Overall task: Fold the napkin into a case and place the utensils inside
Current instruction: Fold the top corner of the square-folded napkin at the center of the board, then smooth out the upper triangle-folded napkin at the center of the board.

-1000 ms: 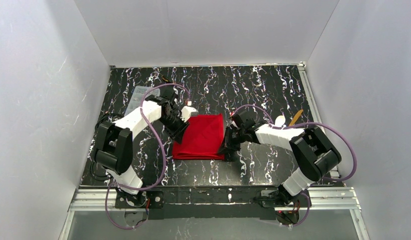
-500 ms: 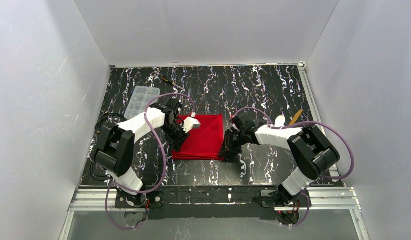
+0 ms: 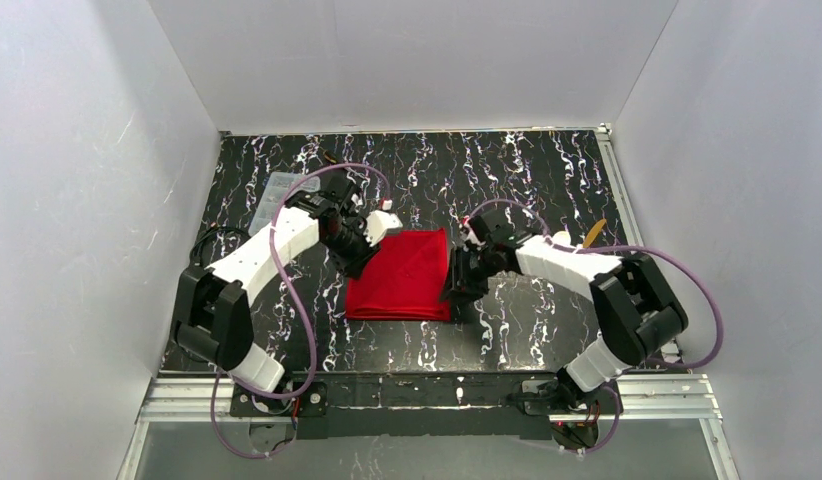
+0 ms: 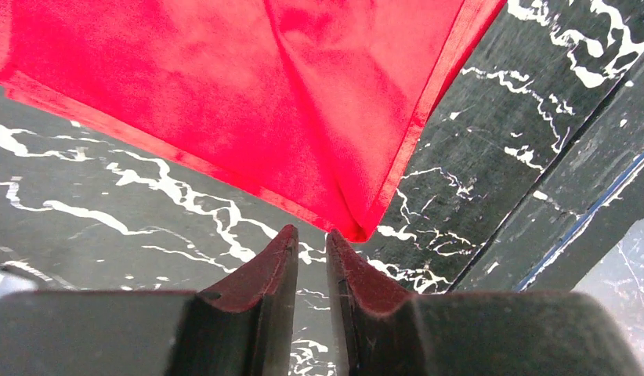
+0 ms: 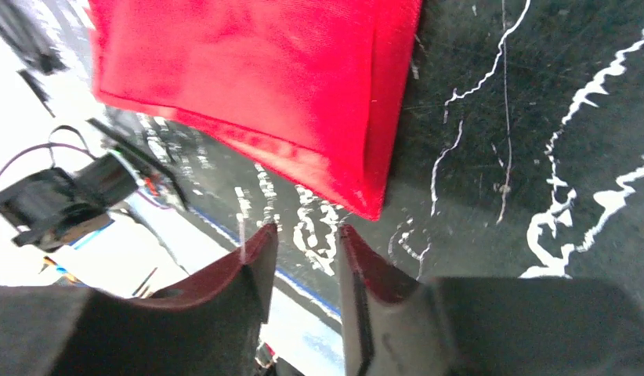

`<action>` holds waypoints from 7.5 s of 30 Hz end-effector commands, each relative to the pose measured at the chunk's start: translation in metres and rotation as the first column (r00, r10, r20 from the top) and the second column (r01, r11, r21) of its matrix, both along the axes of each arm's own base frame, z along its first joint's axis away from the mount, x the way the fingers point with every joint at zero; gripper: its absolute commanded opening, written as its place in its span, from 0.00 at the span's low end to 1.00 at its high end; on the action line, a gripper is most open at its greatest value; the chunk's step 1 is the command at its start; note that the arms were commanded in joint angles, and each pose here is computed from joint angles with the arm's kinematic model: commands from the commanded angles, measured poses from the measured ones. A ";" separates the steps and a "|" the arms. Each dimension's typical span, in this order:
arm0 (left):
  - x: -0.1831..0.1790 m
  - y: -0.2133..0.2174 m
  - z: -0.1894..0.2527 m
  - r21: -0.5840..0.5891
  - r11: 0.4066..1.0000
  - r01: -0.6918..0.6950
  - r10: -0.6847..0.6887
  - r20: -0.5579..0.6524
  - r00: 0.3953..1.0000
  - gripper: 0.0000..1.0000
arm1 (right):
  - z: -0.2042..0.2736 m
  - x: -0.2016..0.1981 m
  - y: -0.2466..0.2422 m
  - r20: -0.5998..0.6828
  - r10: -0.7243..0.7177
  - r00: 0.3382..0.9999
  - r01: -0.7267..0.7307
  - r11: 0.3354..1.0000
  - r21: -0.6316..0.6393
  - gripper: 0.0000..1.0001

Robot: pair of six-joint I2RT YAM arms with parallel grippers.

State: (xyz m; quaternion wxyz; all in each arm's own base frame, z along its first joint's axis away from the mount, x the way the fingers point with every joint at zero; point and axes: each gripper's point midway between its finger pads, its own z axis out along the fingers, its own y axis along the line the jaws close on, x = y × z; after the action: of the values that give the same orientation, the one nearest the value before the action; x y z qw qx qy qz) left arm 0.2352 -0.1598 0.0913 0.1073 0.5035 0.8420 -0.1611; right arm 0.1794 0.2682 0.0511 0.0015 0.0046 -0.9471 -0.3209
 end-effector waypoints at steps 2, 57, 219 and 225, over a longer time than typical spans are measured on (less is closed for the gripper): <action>-0.002 -0.011 0.034 -0.077 0.997 0.006 -0.004 0.017 1.000 0.19 | 0.070 0.025 0.004 0.112 0.009 0.994 -0.021 0.993 0.113 0.38; -0.057 0.020 -0.101 0.080 0.976 0.203 -0.205 0.028 0.978 0.14 | -0.004 0.194 0.039 0.037 -0.290 0.956 0.260 0.901 0.346 0.46; -0.058 0.038 -0.073 0.109 0.992 0.059 -0.075 0.153 0.985 0.19 | -0.053 0.156 0.035 0.027 -0.307 0.951 0.296 0.934 0.197 0.26; -0.061 0.050 -0.076 0.189 0.971 0.149 -0.191 0.228 0.955 0.20 | -0.052 0.156 0.038 0.016 -0.314 0.949 0.303 0.928 0.217 0.26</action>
State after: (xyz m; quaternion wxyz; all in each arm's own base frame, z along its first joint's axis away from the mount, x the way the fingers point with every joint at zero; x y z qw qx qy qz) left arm 0.1862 -0.1252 0.0191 0.1701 0.5615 0.8070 -0.0669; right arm 0.3381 0.3174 0.0262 -0.0827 -0.1142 -0.8855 -0.4427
